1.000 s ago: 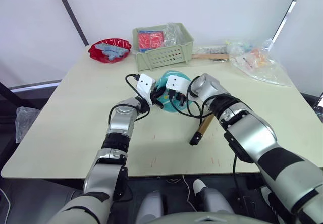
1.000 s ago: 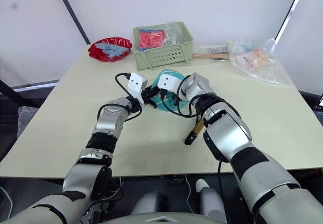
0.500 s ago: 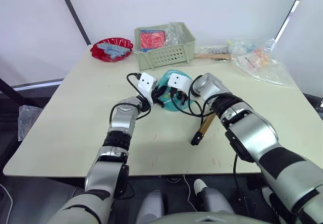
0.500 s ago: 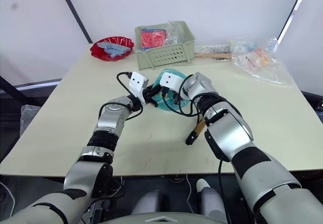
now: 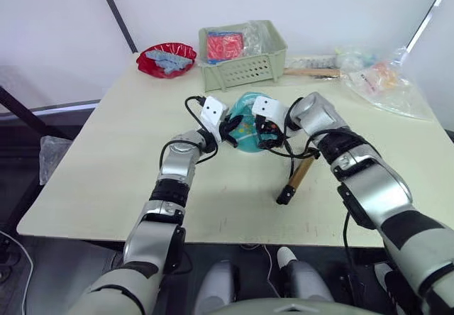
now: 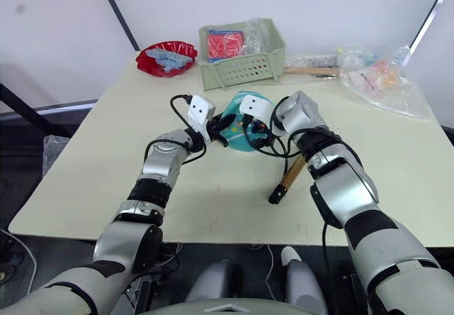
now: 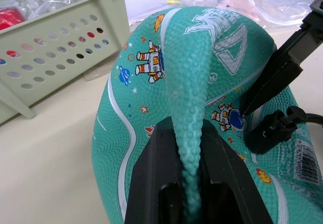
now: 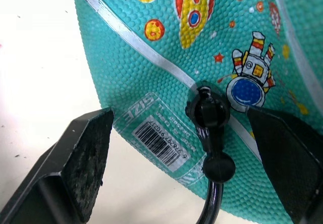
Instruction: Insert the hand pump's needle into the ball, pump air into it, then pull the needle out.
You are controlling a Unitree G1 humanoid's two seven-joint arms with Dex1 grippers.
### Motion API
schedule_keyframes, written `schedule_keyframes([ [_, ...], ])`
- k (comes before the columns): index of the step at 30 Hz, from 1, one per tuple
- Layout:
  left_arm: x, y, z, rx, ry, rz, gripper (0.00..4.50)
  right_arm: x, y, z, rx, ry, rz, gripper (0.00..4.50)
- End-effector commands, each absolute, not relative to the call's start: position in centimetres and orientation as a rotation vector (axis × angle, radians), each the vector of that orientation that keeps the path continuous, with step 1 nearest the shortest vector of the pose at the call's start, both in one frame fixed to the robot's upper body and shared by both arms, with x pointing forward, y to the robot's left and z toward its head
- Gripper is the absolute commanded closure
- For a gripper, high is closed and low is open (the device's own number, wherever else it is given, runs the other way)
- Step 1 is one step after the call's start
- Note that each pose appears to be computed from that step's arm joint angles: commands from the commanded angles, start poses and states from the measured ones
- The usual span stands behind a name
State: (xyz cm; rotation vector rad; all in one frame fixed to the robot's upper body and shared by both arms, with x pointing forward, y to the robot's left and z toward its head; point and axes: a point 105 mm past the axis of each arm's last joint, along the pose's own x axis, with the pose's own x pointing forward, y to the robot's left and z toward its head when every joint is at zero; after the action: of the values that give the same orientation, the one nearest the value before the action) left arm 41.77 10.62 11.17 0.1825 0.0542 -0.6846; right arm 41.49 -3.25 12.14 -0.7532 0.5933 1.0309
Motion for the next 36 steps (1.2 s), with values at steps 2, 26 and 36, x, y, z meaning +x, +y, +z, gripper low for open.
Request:
schedule_keyframes([
  [2,40.2,10.4,5.1,0.172,0.271,-0.715,4.5,41.0,-5.2,16.0,-0.703,0.494,1.005,0.09],
  [26,40.1,9.8,5.6,0.192,0.257,-0.764,4.5,30.4,-14.5,18.7,-0.334,0.018,0.895,0.09],
  [36,40.0,9.5,6.1,0.189,0.246,-0.786,4.5,25.7,-20.0,18.3,-0.175,-0.034,0.824,0.04],
])
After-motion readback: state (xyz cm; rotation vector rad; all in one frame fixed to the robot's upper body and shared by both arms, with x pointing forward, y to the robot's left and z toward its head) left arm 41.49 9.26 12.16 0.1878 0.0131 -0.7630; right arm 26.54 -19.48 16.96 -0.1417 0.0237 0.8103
